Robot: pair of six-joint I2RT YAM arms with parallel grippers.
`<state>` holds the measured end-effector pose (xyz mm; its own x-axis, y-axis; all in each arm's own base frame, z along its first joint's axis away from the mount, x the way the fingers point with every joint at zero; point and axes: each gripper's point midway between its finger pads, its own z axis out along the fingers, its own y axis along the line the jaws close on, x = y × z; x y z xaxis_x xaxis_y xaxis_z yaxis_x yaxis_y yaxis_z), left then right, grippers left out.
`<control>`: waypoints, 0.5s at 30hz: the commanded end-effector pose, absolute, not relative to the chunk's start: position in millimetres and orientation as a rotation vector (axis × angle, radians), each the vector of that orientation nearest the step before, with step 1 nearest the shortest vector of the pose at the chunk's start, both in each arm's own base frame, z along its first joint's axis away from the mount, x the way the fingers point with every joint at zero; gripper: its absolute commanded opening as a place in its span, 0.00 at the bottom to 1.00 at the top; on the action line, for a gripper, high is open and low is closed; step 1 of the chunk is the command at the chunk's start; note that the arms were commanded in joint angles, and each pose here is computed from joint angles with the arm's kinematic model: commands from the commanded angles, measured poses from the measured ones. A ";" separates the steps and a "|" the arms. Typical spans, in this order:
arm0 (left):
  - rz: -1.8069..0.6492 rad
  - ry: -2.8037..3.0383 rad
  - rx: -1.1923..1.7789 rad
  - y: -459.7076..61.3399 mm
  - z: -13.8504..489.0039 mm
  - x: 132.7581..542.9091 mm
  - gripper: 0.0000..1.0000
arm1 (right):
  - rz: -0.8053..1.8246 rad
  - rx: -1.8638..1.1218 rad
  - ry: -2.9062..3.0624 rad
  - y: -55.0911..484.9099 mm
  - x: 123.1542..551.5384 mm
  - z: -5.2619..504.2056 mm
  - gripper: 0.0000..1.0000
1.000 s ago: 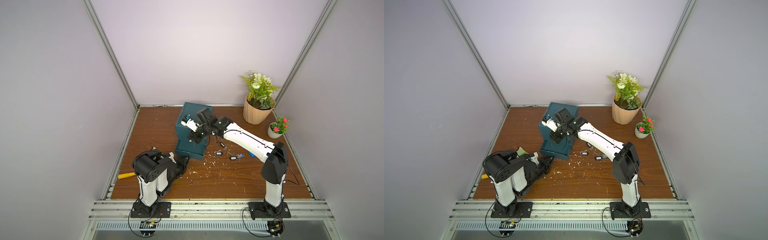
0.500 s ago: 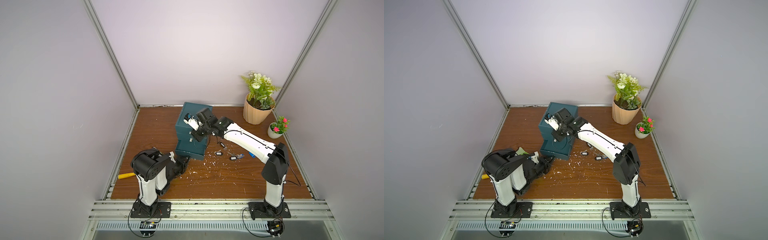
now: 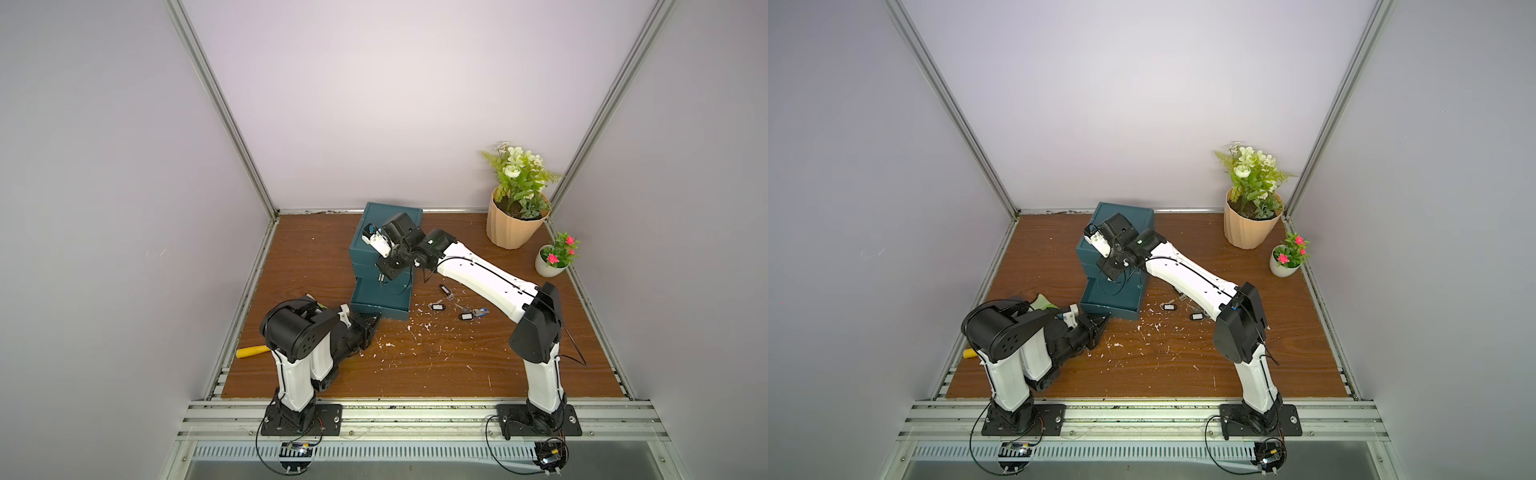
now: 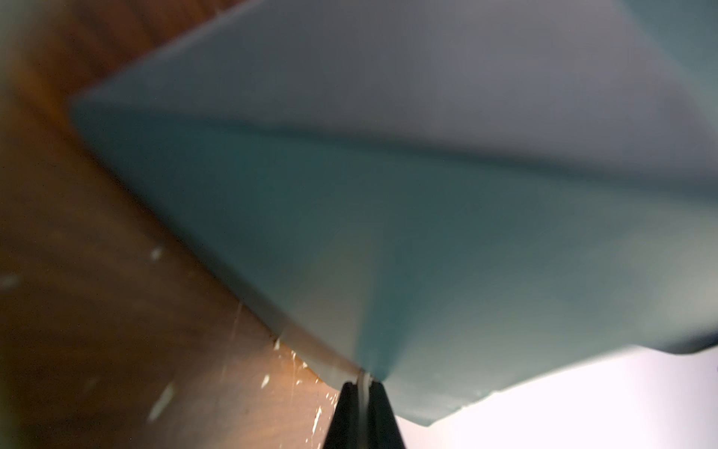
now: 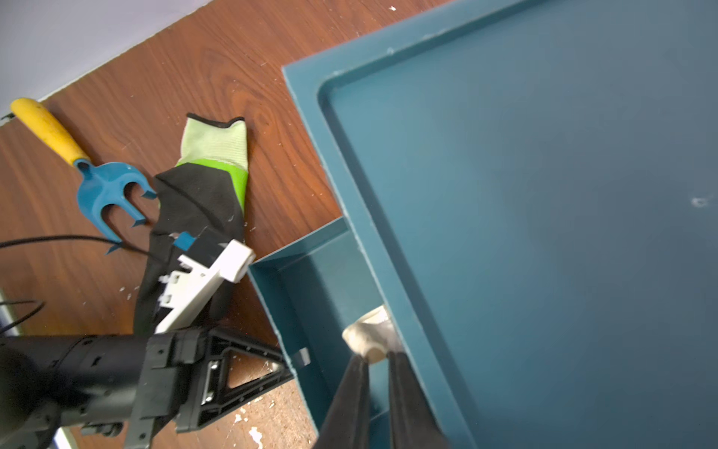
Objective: Take the keys out of the drawer
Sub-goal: Open the drawer in the storage box.
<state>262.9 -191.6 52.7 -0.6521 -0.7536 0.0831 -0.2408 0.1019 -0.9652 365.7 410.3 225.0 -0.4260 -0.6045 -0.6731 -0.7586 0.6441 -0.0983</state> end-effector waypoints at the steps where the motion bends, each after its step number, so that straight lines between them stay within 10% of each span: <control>1: -1.715 1.916 -0.834 -199.1 81.5 239.8 0.01 | 0.220 -0.885 2.122 398.9 407.5 243.6 0.16; 15: -1.745 1.979 -0.849 -197.3 76.9 220.1 0.01 | 0.216 -0.888 2.143 394.2 404.4 238.5 0.17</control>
